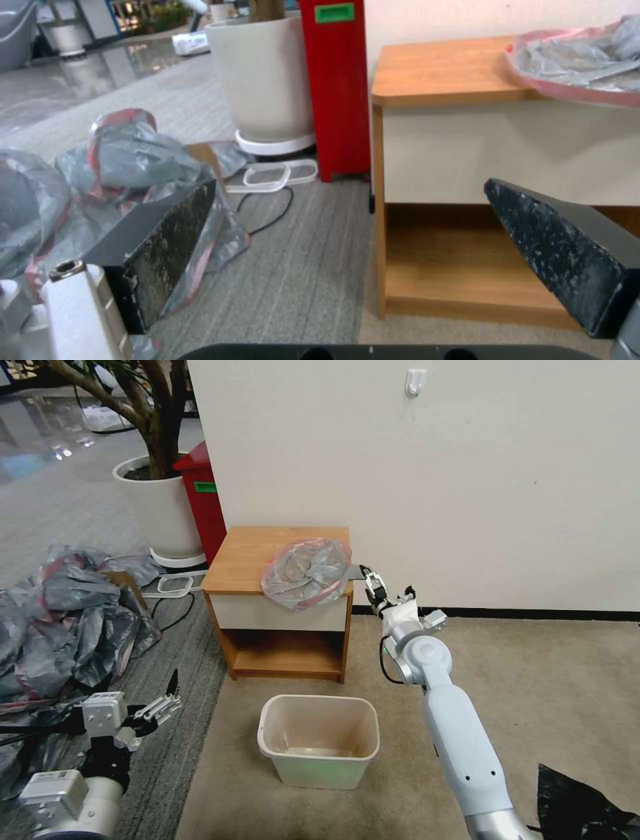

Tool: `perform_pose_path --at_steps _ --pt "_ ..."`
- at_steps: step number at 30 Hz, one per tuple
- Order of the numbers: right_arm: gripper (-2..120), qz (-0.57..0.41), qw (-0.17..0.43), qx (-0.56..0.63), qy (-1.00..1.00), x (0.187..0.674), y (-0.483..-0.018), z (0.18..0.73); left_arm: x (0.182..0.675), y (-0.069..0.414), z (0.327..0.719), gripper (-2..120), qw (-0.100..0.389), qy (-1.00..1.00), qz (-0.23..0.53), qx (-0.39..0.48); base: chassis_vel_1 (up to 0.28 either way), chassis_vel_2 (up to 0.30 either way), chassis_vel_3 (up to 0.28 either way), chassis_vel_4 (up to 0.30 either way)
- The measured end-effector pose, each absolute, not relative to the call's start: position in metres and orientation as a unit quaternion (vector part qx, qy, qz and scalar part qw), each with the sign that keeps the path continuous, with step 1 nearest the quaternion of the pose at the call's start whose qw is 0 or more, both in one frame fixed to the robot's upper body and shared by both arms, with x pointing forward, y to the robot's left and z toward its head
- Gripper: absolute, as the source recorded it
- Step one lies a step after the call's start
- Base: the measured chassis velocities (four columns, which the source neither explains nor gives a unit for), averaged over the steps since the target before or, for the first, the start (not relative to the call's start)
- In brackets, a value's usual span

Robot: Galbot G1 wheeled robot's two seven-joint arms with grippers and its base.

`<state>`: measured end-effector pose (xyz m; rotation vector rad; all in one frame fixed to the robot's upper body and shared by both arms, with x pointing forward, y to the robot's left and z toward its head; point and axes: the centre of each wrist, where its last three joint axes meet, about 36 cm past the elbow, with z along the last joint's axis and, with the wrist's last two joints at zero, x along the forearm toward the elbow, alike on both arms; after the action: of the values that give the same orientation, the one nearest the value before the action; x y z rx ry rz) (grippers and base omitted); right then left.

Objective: Pick up the garbage bag from the table and place it over the trash can.

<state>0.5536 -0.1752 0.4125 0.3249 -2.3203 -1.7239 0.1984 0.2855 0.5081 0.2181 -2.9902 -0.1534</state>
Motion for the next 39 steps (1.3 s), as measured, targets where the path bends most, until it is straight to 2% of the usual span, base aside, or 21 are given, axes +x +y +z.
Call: perform_pose_path --at_steps 2,3,6,7,10,12,14,16,20,25,31,39 --pt "54 -0.589 0.113 0.11 -0.792 0.556 -0.175 0.414 0.198 0.286 0.508 100 0.069 -0.994 -0.051 0.073 0.0 0.0 0.0 0.0" --pt "54 -0.589 0.113 0.11 -0.792 0.556 -0.175 0.414 0.198 0.286 0.508 100 0.069 -0.994 -0.051 0.073 0.0 0.0 0.0 0.0" --pt "41 -0.59 0.108 0.109 -0.793 0.558 -0.177 0.417 0.198 0.286 0.508 100 0.068 -0.994 -0.052 0.073 0.0 0.0 0.0 0.0" --pt "41 -0.59 0.108 0.109 -0.793 0.558 -0.177 0.417 0.198 0.286 0.508 100 0.068 -0.994 -0.052 0.073 0.0 0.0 0.0 0.0" --pt "26 -0.59 0.106 0.109 -0.793 0.559 -0.178 0.419 0.198 0.287 0.509 100 0.068 -0.994 -0.053 0.073 0.0 0.0 0.0 0.0" --pt "23 -0.59 0.105 0.108 -0.793 0.559 -0.177 0.419 0.199 0.287 0.509 100 0.068 -0.994 -0.053 0.073 0.0 0.0 0.0 0.0" --pt "14 -0.591 0.105 0.109 -0.793 0.559 -0.177 0.419 0.199 0.287 0.509 100 0.067 -0.994 -0.053 0.073 0.0 0.0 0.0 0.0" --pt "0 -0.592 0.103 0.109 -0.792 0.557 -0.176 0.421 0.199 0.287 0.509 100 0.067 -0.994 -0.053 0.073 0.0 0.0 0.0 0.0" --pt "0 -0.595 0.104 0.106 -0.79 0.553 -0.177 0.424 0.199 0.287 0.509 100 0.068 -0.994 -0.052 0.072 0.0 0.0 0.0 0.0" --pt "0 -0.593 0.108 0.102 -0.791 0.525 -0.174 0.44 0.198 0.286 0.508 100 0.07 -0.994 -0.051 0.072 0.0 0.0 0.0 0.0" --pt "0 -0.577 0.115 0.115 -0.8 0.468 -0.161 0.452 0.195 0.292 0.509 100 0.075 -0.993 -0.066 0.068 0.0 0.0 0.0 0.0" --pt "0 -0.572 0.159 0.133 -0.794 0.379 -0.126 0.468 0.198 0.297 0.512 100 0.07 -0.993 -0.066 0.061 0.0 0.0 0.0 0.0"
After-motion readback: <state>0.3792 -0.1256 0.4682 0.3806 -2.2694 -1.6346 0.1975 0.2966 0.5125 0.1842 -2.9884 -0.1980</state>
